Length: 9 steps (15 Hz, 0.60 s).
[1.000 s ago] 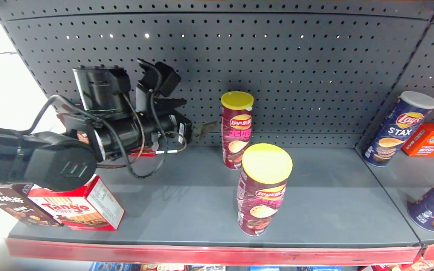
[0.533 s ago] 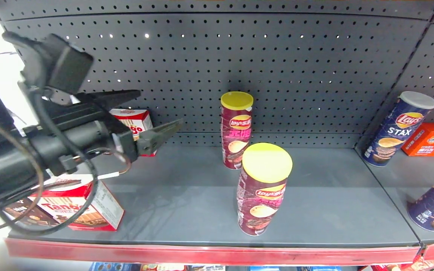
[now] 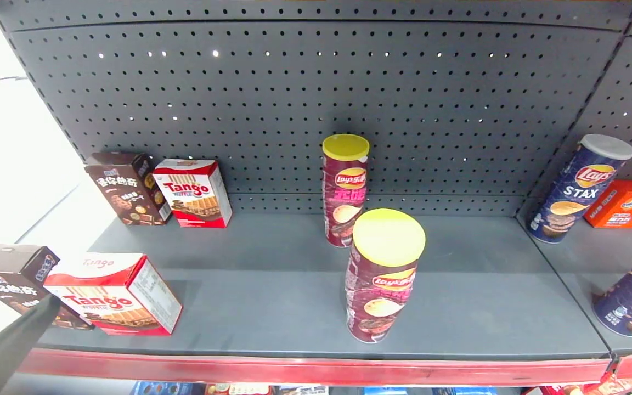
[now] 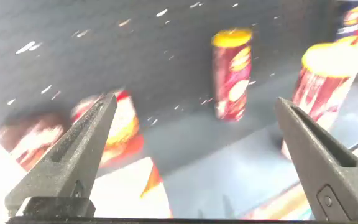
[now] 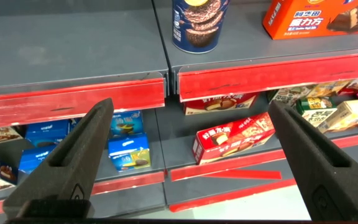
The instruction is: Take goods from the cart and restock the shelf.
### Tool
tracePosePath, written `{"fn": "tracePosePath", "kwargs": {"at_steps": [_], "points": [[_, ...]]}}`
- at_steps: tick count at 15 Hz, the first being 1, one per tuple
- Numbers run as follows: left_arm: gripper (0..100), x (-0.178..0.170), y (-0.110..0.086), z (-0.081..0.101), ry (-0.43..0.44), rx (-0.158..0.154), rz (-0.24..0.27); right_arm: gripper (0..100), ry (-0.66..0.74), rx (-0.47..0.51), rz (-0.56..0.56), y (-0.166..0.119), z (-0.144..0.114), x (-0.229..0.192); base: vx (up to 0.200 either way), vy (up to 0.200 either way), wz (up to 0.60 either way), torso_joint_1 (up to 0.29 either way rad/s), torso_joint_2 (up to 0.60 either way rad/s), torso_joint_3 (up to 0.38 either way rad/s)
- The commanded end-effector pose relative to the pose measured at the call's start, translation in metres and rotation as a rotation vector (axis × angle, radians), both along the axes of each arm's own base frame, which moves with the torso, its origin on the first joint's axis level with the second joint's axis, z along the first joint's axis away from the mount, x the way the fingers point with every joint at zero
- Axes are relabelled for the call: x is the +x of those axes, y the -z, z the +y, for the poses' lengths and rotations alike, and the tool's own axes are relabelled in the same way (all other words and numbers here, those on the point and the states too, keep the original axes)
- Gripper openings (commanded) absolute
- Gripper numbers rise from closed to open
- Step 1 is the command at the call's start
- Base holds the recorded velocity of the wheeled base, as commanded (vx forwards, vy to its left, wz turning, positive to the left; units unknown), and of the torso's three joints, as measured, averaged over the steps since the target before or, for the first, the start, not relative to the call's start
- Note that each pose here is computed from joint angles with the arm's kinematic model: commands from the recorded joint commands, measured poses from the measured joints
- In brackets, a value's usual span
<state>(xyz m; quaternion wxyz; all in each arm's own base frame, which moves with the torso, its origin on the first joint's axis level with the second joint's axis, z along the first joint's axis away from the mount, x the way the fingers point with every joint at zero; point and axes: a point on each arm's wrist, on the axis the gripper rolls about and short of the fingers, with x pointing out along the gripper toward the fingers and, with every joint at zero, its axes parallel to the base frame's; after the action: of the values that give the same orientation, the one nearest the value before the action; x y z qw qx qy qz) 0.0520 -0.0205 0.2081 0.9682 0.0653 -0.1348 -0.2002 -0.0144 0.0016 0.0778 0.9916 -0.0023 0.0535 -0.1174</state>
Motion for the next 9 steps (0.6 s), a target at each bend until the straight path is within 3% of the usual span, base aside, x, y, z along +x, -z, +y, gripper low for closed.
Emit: {"fn": "tracePosePath", "kwargs": {"at_steps": [1,3,5,7,8,9], "points": [[100,-0.04,0.049,0.017,-0.241,-0.03,-0.067,100,0.0,0.0,0.001,0.0,0.0,0.0,0.0,0.0,0.0,0.0,0.0,0.0],[100,-0.055,0.067,0.019,-0.378,-0.04,-0.099,100,0.0,0.0,0.001,0.0,0.0,0.0,0.0,0.0,0.0,0.0,0.0,0.0],[100,-0.064,0.08,0.018,-0.408,-0.056,-0.06,100,0.0,0.0,0.001,0.0,0.0,0.0,0.0,0.0,0.0,0.0,0.0,0.0],[100,-0.075,0.109,0.018,-0.345,-0.038,0.048,100,0.0,0.0,0.001,0.0,0.0,0.0,0.0,0.0,0.0,0.0,0.0,0.0],[100,-0.075,0.109,0.018,-0.345,-0.038,0.048,100,0.0,0.0,0.001,0.0,0.0,0.0,0.0,0.0,0.0,0.0,0.0,0.0],[100,-0.075,0.124,0.019,-0.346,-0.008,0.161,100,0.0,0.0,0.001,0.0,0.0,0.0,0.0,0.0,0.0,0.0,0.0,0.0]]}}
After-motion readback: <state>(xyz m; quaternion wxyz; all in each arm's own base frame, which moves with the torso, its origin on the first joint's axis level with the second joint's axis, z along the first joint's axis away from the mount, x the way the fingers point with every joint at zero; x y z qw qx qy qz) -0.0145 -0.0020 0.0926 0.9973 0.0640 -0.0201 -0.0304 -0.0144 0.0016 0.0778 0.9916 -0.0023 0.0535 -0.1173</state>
